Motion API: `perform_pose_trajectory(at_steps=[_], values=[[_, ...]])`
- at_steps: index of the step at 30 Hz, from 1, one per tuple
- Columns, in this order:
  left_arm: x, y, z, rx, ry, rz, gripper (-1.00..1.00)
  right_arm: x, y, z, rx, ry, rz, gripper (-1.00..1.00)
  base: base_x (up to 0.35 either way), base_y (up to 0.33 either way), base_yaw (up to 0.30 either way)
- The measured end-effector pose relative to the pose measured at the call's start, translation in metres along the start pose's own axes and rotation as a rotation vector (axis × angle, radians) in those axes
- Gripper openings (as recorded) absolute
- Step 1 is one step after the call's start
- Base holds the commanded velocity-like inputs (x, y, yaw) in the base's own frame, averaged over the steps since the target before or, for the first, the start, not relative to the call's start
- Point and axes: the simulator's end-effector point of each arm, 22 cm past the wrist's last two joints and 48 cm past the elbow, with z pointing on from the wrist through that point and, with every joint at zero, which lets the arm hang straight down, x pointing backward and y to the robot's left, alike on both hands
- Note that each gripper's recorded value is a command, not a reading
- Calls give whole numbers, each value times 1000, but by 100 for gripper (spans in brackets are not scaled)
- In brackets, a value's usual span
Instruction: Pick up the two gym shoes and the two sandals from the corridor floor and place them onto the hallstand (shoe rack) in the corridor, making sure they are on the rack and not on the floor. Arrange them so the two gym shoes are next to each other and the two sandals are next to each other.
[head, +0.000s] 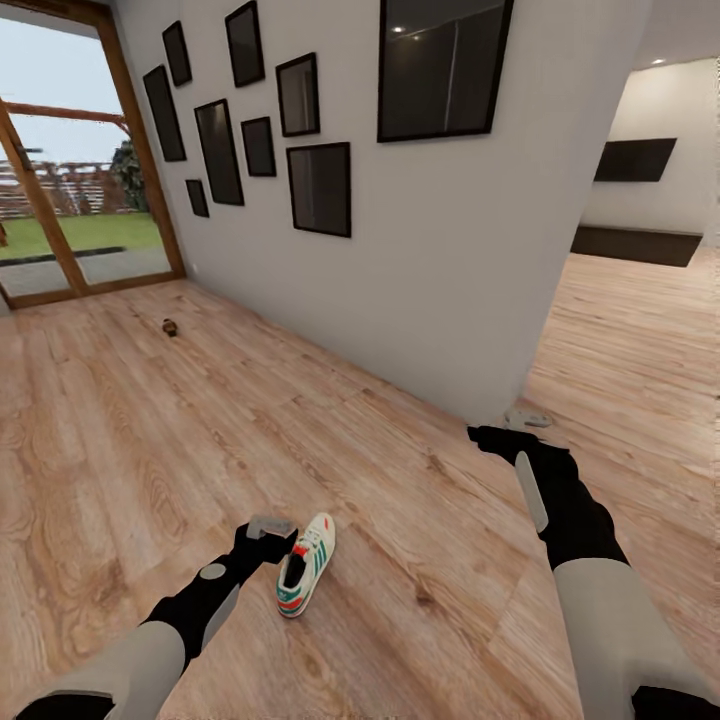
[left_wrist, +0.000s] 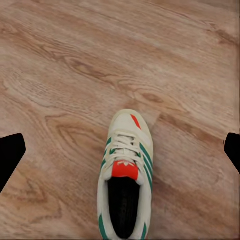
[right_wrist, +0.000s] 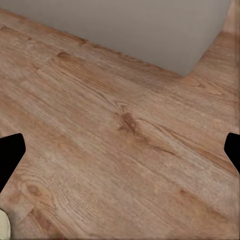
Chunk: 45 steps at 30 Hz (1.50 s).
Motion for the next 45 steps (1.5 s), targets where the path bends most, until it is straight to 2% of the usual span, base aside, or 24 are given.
perform_pose_trajectory(at_steps=[12,28,40,45], values=[[42,4,11,-1,66,-18,100,40,-5,26,11,65,-5,100,0,0,-163],[43,4,11,-3,68,-18,100,41,-5,27,12,67,-8,100,30,29,-27],[43,4,12,-3,68,-16,100,41,-5,27,12,67,-7,100,66,56,-234],[44,4,12,-2,69,-16,100,41,-5,27,12,67,-8,100,3,2,-68]])
